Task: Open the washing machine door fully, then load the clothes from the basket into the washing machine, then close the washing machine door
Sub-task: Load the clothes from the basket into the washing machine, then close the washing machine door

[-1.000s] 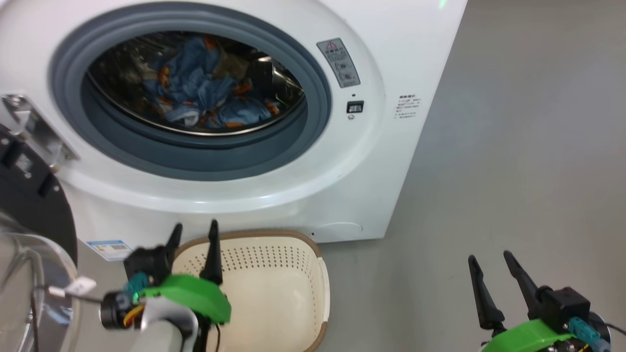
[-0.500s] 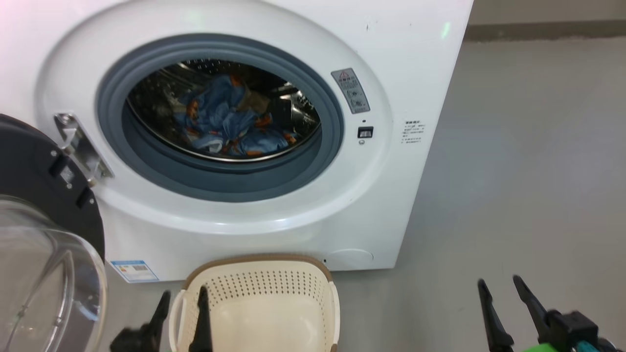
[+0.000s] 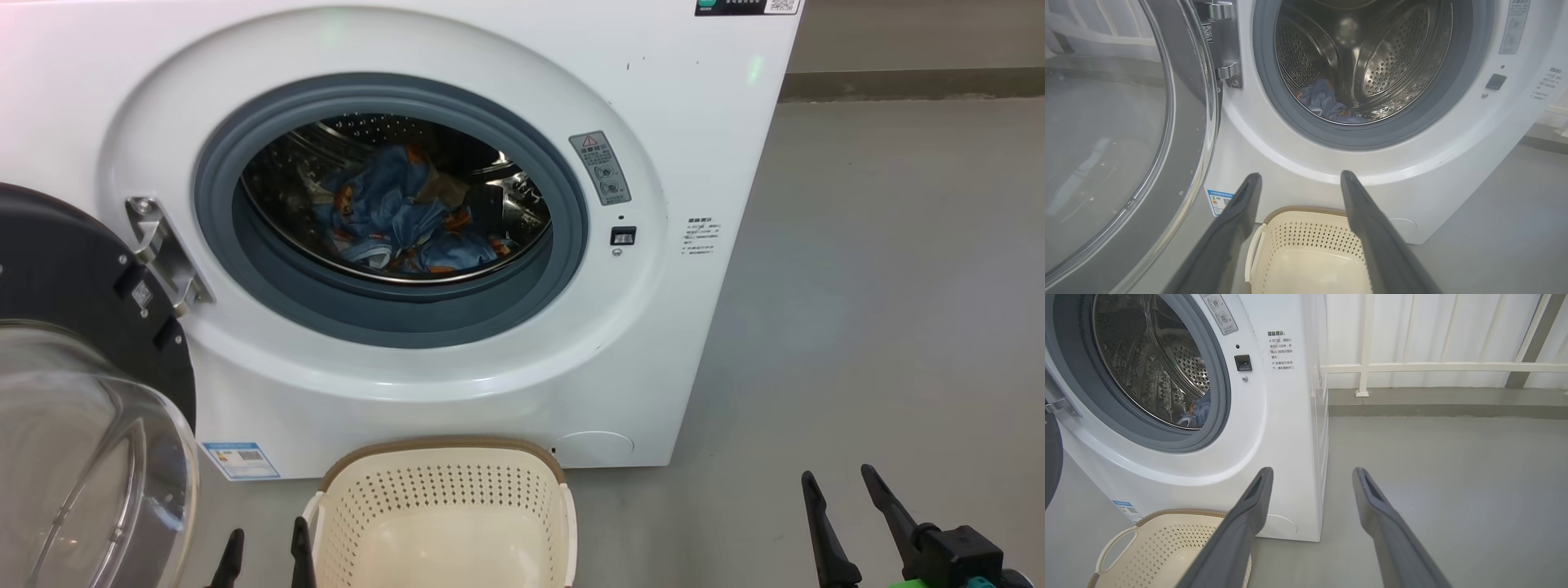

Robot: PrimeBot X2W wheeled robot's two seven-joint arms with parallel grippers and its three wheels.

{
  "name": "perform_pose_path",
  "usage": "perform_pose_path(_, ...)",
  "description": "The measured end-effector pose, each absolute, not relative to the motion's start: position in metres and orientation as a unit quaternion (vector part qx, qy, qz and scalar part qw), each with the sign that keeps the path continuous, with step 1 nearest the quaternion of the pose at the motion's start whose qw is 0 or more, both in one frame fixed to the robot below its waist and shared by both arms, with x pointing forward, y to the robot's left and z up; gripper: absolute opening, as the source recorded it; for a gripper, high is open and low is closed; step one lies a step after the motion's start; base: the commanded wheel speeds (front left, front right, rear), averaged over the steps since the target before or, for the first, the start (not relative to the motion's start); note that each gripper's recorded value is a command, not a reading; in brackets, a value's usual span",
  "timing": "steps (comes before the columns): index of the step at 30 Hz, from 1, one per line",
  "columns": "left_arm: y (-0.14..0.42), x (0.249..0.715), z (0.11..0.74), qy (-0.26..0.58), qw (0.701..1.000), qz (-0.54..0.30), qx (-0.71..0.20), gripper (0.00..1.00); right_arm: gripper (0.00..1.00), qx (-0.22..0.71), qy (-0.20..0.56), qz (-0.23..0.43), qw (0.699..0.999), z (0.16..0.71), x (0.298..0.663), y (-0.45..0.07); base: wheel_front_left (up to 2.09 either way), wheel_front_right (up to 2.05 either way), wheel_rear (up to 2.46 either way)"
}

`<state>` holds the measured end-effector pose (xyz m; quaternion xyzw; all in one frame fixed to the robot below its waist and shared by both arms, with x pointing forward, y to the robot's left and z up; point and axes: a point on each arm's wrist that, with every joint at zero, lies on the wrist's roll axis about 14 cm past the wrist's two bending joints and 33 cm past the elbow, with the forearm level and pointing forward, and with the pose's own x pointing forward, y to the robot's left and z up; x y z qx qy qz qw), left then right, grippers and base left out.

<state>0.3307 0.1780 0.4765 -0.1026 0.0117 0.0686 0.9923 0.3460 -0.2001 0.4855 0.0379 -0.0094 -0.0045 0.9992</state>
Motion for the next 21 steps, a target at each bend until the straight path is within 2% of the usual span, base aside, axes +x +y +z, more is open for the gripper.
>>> perform_pose_path(21,0.1732,0.3285,0.4749,0.014,0.993,0.056,-0.104,1.0,1.0,0.038,-0.013,-0.006,0.999,0.4877,0.343,-0.2008,0.0,0.0,0.0)
